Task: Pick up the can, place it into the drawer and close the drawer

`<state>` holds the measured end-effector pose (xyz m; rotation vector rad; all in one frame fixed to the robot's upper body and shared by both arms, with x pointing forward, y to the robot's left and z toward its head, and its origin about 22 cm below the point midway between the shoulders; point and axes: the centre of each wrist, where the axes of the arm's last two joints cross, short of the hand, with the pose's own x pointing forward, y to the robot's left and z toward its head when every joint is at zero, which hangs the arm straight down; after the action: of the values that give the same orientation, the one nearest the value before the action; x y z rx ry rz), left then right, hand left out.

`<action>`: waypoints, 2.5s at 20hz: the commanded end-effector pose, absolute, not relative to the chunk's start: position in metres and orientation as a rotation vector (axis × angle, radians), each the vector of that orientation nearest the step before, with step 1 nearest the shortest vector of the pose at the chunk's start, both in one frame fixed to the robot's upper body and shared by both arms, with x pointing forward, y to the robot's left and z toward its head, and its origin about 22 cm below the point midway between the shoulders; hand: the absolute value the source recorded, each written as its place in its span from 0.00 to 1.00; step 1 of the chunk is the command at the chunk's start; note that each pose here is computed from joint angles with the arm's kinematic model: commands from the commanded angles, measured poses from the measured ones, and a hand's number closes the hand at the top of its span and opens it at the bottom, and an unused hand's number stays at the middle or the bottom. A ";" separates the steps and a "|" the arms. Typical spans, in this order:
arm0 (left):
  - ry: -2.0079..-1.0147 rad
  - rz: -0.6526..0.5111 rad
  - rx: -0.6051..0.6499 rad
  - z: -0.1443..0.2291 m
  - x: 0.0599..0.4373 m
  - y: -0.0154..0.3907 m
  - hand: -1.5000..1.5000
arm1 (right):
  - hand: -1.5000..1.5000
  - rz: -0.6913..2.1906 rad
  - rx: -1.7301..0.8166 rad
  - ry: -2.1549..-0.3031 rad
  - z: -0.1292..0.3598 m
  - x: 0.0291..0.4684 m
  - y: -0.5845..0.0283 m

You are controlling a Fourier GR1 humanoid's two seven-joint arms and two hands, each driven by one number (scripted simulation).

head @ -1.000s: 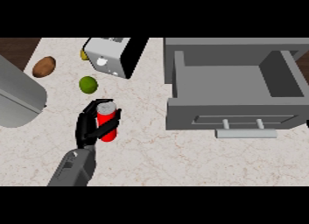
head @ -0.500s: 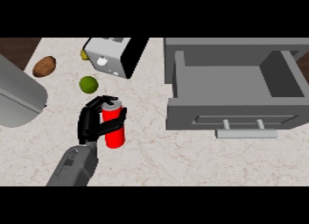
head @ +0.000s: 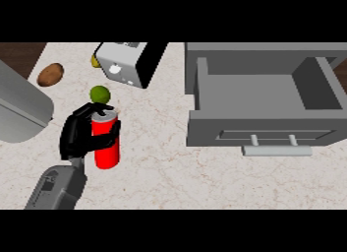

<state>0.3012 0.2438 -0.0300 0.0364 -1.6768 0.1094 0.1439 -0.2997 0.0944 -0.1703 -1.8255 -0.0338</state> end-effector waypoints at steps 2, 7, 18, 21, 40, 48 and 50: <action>-1.687 0.041 -0.007 0.005 0.298 0.235 1.00 | 0.00 -0.037 -0.170 -1.830 0.089 0.137 -0.303; -1.771 -0.021 -0.005 0.051 0.331 0.203 1.00 | 0.00 -0.026 -0.177 -1.835 0.096 0.139 -0.303; -1.766 -0.122 -0.065 0.126 0.354 0.120 1.00 | 0.00 -0.020 -0.185 -1.835 0.104 0.132 -0.296; -1.794 -0.135 -0.051 0.163 0.353 0.088 1.00 | 0.00 -0.062 -0.202 -1.845 0.093 0.143 -0.307; -1.800 -0.177 0.007 0.247 0.392 -0.011 1.00 | 0.00 -0.039 -0.177 -1.846 0.107 0.141 -0.296; -1.775 -0.225 0.030 0.249 0.408 -0.023 1.00 | 0.00 -0.017 -0.171 -1.829 0.096 0.161 -0.301; -1.763 -0.224 0.053 0.235 0.409 -0.024 1.00 | 0.00 -0.010 -0.164 -1.827 0.104 0.153 -0.295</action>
<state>0.4082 -0.0156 0.2363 0.0293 -1.7805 -0.2202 0.1502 -0.2998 0.1022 -0.1720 -1.8301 -0.0162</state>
